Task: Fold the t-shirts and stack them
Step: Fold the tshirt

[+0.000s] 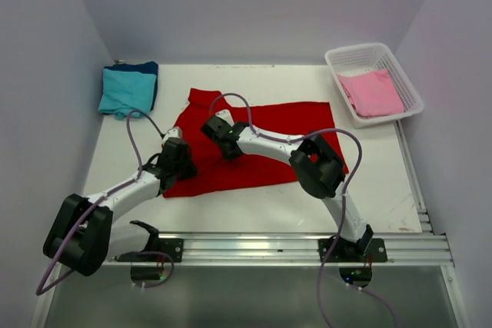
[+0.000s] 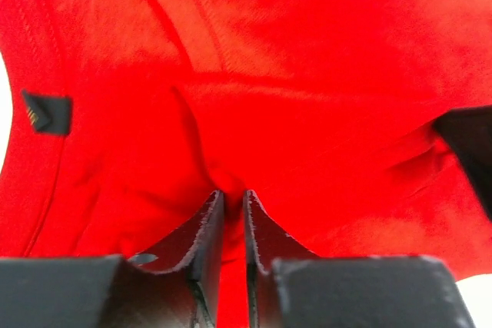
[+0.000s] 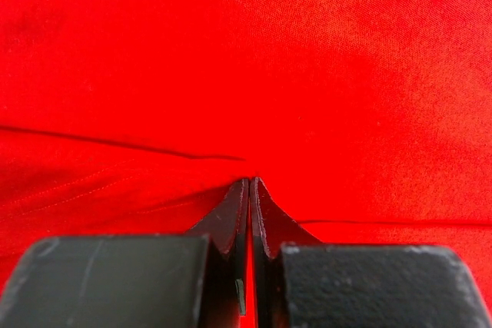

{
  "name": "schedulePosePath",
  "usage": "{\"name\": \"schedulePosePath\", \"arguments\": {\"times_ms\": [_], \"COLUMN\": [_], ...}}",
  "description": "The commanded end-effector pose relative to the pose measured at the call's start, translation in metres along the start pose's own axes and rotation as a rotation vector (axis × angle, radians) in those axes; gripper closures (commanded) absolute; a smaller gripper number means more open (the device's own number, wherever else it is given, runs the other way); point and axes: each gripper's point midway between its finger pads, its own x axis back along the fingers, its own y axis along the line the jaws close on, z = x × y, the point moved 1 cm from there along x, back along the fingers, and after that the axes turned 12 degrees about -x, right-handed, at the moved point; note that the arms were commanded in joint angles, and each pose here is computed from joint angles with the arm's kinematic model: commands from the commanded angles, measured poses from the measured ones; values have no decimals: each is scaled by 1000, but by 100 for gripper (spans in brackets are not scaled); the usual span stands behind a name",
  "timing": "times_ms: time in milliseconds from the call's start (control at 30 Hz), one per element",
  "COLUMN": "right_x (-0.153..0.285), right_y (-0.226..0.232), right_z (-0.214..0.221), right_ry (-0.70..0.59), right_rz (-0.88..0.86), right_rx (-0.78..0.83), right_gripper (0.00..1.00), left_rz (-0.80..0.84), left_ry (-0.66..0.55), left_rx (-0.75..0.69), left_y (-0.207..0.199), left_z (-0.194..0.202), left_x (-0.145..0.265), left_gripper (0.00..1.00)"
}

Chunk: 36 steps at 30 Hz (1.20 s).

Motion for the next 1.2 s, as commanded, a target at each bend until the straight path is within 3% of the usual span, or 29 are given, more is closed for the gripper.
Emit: {"name": "schedulePosePath", "arguments": {"times_ms": [0, 300, 467, 700, 900, 1000, 1033, 1100, 1167], "right_x": [9, 8, 10, 12, 14, 17, 18, 21, 29], "right_y": [0, 0, 0, -4, -7, -9, -11, -13, -18], "right_z": [-9, -8, -9, -9, -8, -9, -8, -9, -15], "right_ry": [-29, -27, -32, -36, -40, -50, -51, -59, -86], "right_rz": [-21, -26, -27, -21, -15, -9, -5, -4, -2], "right_rx": [-36, -38, -40, -42, -43, -51, -52, -59, -72], "right_gripper": [100, 100, 100, 100, 98, 72, 44, 1, 1], "left_rz": [46, 82, 80, 65, 65, 58, 58, 58, 56], "left_ry": [-114, -156, -182, -168, -250, -283, -291, -307, -309], "left_rx": [2, 14, 18, 17, 38, 41, 42, 41, 45], "left_y": [-10, -16, -17, -13, -15, -14, -15, -17, -17], "left_z": [-24, -36, -44, -40, -63, -77, -81, -90, -94], "left_x": [-2, 12, 14, 7, 12, 16, 17, 19, 18], "left_gripper": [83, 88, 100, 100, 100, 100, 100, 100, 100]}}
